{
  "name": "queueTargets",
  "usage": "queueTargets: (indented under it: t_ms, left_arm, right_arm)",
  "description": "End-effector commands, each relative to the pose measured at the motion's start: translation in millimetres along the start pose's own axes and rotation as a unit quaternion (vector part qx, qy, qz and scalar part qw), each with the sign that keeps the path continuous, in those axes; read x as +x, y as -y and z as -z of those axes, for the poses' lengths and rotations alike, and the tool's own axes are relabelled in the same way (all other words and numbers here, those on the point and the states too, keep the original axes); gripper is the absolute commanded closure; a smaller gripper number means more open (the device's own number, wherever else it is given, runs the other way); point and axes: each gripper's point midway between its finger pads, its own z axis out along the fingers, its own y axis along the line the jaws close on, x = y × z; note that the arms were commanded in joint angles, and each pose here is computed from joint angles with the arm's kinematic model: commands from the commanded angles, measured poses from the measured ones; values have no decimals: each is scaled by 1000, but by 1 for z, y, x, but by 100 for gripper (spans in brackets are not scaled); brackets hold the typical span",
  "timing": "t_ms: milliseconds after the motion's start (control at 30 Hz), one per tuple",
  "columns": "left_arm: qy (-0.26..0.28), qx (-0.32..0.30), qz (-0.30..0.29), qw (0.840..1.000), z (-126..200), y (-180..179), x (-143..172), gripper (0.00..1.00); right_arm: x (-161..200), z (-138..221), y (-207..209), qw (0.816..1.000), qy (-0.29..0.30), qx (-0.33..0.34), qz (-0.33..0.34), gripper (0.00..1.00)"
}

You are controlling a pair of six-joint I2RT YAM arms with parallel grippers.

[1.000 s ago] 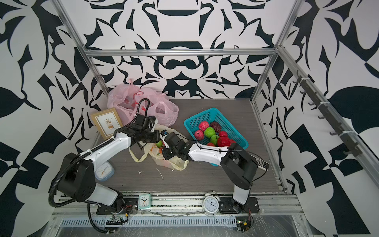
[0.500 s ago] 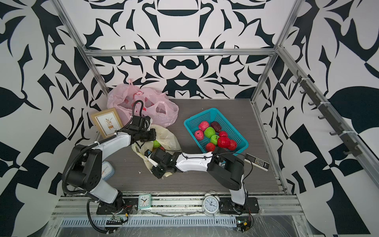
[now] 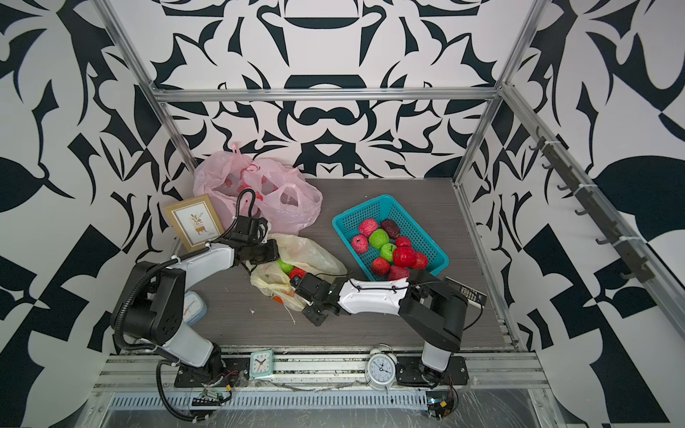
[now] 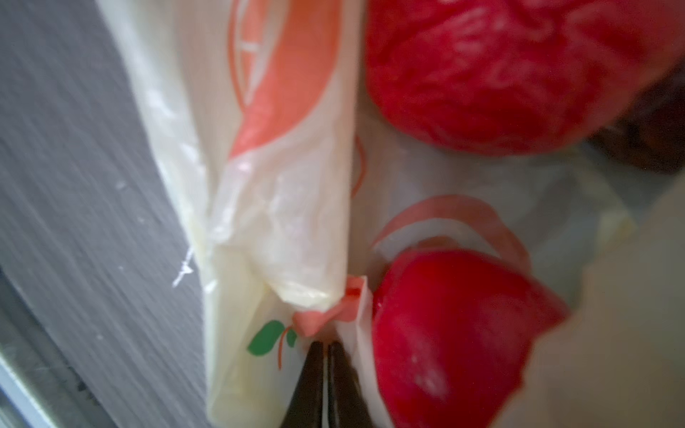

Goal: Untie the knot of a plastic bag & take out the apple
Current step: Untie the plastic bag at the center of the board, then pick up the apple from the plastic bag.

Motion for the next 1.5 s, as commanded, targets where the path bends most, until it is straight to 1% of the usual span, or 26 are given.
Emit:
queueTargets:
  t_ms: [0,33,100,167,267,367,500,567,667,767,867,933,1033,1100,1167,1200,1233,1267,1333,1367,1467]
  left_arm:
    - [-1,3,7,1000,10,-1,9,85]
    - [0,4,6,1000,13,-1,10,85]
    - [4,14,0,1000,19,4,13,85]
    - [8,30,-18,999,25,13,14,85]
    - [24,37,-65,997,38,33,13,84]
    - [31,43,-102,993,47,53,15,84]
    - [29,53,-131,990,54,71,19,84]
    - [29,61,-139,988,58,78,21,84]
    - [44,70,-140,987,70,86,20,83]
    - [92,57,-132,985,98,84,11,71]
    - [116,36,-126,985,117,76,11,56]
    - [110,31,-127,985,123,74,15,54]
    - [87,29,-125,988,124,72,24,54]
    - [76,29,-119,990,121,69,31,55]
    - [74,27,-115,990,118,65,34,54]
    - [76,28,-113,990,118,65,35,51]
    - [78,29,-112,990,118,65,34,45]
    - [80,31,-113,990,119,66,34,37]
    - [83,39,-115,989,122,70,33,30]
    - [84,45,-116,989,123,72,32,27]
    - [79,42,-118,989,123,72,33,26]
  right_arm:
    - [0,8,25,999,5,28,-40,90]
    - [-2,9,24,999,10,19,-44,88]
    - [-14,17,12,998,34,-25,-47,81]
    - [-30,32,0,994,64,-71,-51,74]
    - [-58,57,-10,986,114,-112,-56,71]
    - [-81,72,-5,981,146,-109,-62,69]
    - [-103,67,12,979,154,-92,-96,68]
    - [-113,63,14,977,161,-89,-104,68]
    - [-128,62,15,971,185,-93,-119,62]
    - [-133,58,27,967,195,-63,-149,58]
    - [-134,51,39,967,194,-29,-164,58]
    - [-130,48,50,968,182,3,-173,59]
    - [-119,49,67,969,160,58,-177,59]
    - [-116,49,67,970,158,55,-178,56]
    - [-117,50,59,971,158,31,-179,51]
    - [-118,50,56,971,157,23,-181,47]
    - [-119,48,53,970,156,15,-186,44]
    - [-121,48,52,969,157,9,-190,43]
    - [-125,45,48,968,158,-3,-195,43]
    - [-127,43,46,967,159,-9,-197,42]
    - [-131,34,44,966,158,-12,-205,42]
